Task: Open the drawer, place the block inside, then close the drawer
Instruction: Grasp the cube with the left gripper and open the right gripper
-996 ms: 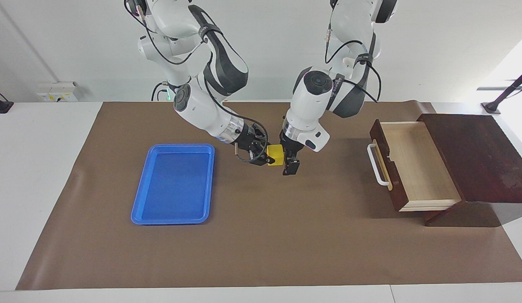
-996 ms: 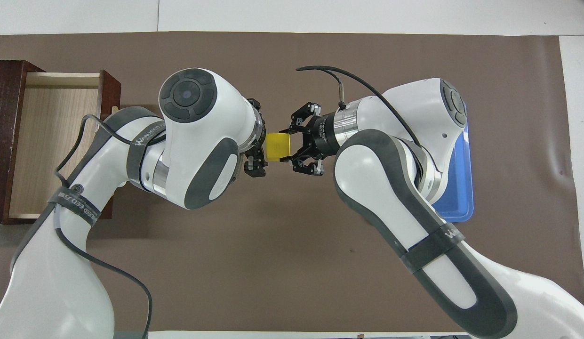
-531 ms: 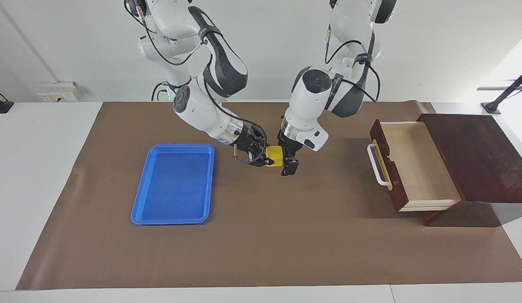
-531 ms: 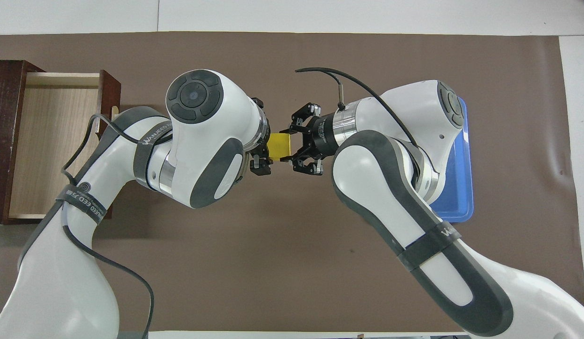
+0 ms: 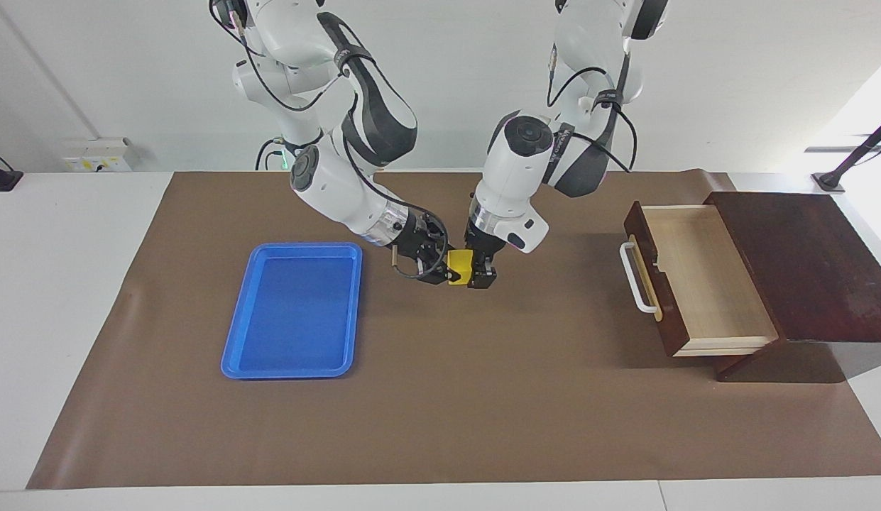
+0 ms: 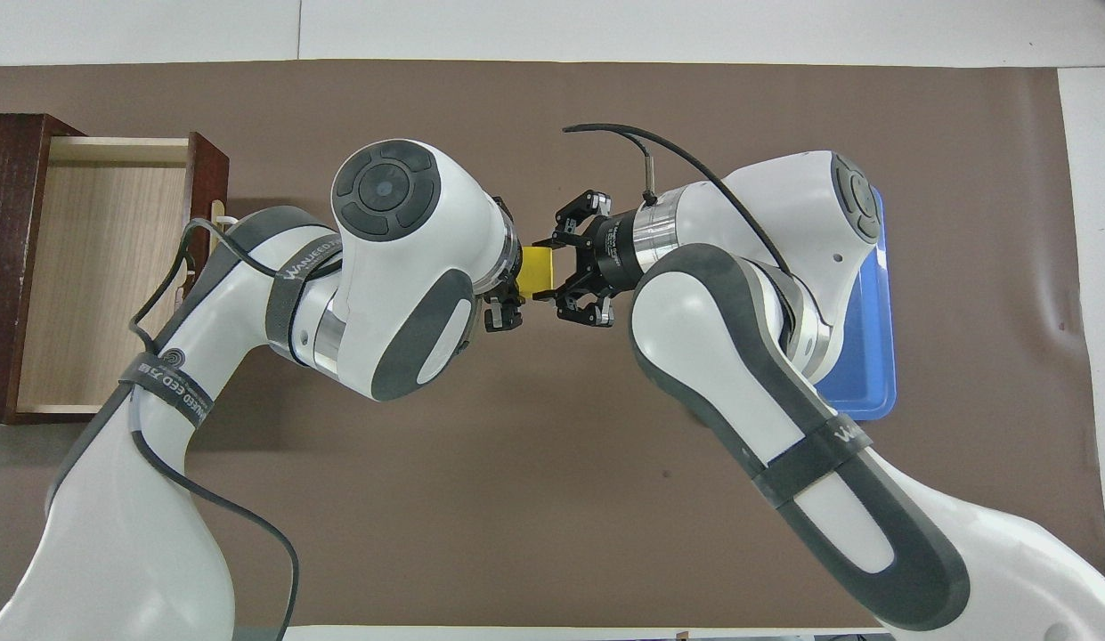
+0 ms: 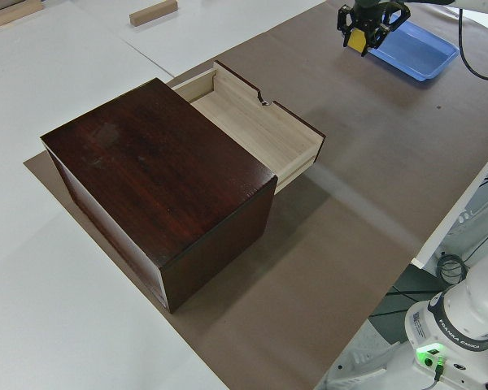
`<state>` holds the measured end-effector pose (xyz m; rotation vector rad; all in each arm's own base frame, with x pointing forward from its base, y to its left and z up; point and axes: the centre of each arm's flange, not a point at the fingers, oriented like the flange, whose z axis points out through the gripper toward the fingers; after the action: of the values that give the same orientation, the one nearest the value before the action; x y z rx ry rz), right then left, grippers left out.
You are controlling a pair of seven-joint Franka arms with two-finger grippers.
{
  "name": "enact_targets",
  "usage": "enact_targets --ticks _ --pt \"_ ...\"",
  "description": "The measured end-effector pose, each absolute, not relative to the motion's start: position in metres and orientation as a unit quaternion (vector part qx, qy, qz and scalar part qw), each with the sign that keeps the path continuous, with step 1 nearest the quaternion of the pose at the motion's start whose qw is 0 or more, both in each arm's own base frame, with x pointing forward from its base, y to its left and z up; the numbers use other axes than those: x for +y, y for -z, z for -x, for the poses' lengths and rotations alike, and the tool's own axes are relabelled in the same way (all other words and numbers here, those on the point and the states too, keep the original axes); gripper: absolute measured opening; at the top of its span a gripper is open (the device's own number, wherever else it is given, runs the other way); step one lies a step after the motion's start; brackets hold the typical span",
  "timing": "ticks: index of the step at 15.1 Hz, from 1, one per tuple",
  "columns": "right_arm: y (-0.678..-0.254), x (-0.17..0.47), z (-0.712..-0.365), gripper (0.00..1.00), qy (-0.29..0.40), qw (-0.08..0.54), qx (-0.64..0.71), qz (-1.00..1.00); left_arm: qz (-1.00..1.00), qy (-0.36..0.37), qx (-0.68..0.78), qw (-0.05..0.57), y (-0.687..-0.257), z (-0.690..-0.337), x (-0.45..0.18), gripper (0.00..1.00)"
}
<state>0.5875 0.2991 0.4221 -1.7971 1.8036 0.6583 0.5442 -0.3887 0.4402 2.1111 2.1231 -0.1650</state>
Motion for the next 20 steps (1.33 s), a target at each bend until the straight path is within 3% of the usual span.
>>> enact_targets --ticks 10,12,15,20 --pt "-0.422 0.300 -0.587 0.55 -0.244 0.252 0.665 0.659 -0.703 0.055 0.705 0.069 -0.441 -0.544 -0.388 0.56" --pt "-0.423 0.301 -0.587 0.67 -0.248 0.248 0.673 0.651 -0.702 0.054 0.707 0.070 -0.441 -0.546 -0.385 0.56" --pt "-0.424 0.301 -0.587 0.99 -0.249 0.248 0.676 0.648 -0.703 0.052 0.706 0.070 -0.441 -0.550 -0.379 0.56" --pt "-0.429 0.283 -0.593 1.00 -0.256 0.244 0.680 0.642 -0.715 0.050 0.694 0.064 -0.445 -0.559 -0.361 0.56"
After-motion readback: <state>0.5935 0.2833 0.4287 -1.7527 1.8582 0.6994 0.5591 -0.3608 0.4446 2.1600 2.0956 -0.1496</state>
